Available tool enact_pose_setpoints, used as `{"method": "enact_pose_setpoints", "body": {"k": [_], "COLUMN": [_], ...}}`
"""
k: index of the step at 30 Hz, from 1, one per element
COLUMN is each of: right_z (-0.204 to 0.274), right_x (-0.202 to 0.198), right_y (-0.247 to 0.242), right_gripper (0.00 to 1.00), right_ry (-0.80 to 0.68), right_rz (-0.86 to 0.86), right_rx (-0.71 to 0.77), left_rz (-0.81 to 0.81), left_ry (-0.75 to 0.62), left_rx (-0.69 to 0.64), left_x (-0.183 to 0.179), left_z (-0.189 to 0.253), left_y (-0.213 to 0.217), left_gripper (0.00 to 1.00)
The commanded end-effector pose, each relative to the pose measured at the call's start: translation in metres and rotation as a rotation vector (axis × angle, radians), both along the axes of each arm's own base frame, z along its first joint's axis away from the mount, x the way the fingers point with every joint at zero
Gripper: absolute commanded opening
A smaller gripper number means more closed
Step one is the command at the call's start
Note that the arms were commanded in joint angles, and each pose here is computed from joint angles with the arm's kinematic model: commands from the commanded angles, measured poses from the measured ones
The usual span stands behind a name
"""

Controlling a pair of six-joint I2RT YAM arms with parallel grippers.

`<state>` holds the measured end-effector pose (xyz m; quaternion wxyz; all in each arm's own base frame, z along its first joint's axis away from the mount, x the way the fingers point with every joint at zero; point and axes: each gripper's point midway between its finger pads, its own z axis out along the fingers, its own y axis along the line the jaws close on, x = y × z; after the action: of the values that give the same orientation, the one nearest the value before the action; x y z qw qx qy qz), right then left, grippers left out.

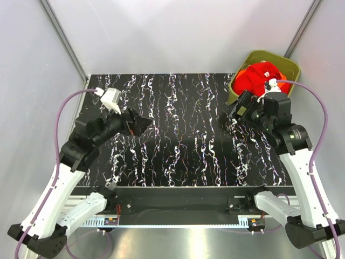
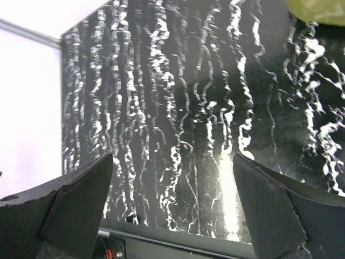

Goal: Fold and stack the t-shirts
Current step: Grab the tshirt from the pile

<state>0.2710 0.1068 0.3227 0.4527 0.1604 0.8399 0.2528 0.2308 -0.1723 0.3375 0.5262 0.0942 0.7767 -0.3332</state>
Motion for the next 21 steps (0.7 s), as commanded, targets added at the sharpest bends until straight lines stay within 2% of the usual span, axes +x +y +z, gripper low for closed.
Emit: {"method": "enact_pose_setpoints", "body": {"k": [1, 5, 7, 9, 11, 14, 16, 18, 20, 21], "right_z": [-0.014, -0.044, -0.046, -0.036, -0.033, -0.039, -0.047, -0.038, -0.040, -0.040], "right_x": [0.014, 0.024, 0.029, 0.043, 0.060, 0.087, 0.103, 0.119, 0.139, 0.144], "right_y": [-0.012, -0.033, -0.039, -0.058, -0.078, -0.098, -0.124, -0.136, -0.146, -0.160], "right_gripper": [1.00, 1.00, 1.00, 1.00, 1.00, 1.00, 1.00, 1.00, 0.93, 0.82], "right_ry": [0.023, 0.096, 0.101, 0.070, 0.055, 0.081, 0.125, 0.105, 0.114, 0.122], "right_rz": [-0.093, -0.258, -0.274, -0.362, -0.449, -0.491, -0.548, -0.536, -0.507, -0.532], "right_rx": [-0.023, -0.045, -0.092, -0.174, -0.275, -0.351, -0.365, -0.351, -0.380, -0.391], "left_rz": [-0.023, 0.037, 0.037, 0.028, 0.023, -0.002, -0.037, -0.053, -0.041, -0.036], "left_ry": [-0.016, 0.013, 0.047, 0.077, 0.084, 0.095, 0.095, 0.093, 0.083, 0.078], "left_rx": [0.009, 0.092, 0.138, 0.160, 0.160, 0.156, 0.147, 0.146, 0.144, 0.144], "left_x": [0.004, 0.016, 0.018, 0.017, 0.017, 0.016, 0.012, 0.009, 0.008, 0.008], "left_z": [-0.008, -0.044, -0.068, -0.085, -0.092, -0.093, -0.092, -0.093, -0.091, -0.090], "left_y": [-0.005, 0.005, 0.007, 0.007, 0.006, 0.001, -0.003, -0.004, -0.002, -0.001], "left_gripper": [0.99, 0.99, 0.99, 0.99, 0.99, 0.99, 0.99, 0.99, 0.99, 0.99]}}
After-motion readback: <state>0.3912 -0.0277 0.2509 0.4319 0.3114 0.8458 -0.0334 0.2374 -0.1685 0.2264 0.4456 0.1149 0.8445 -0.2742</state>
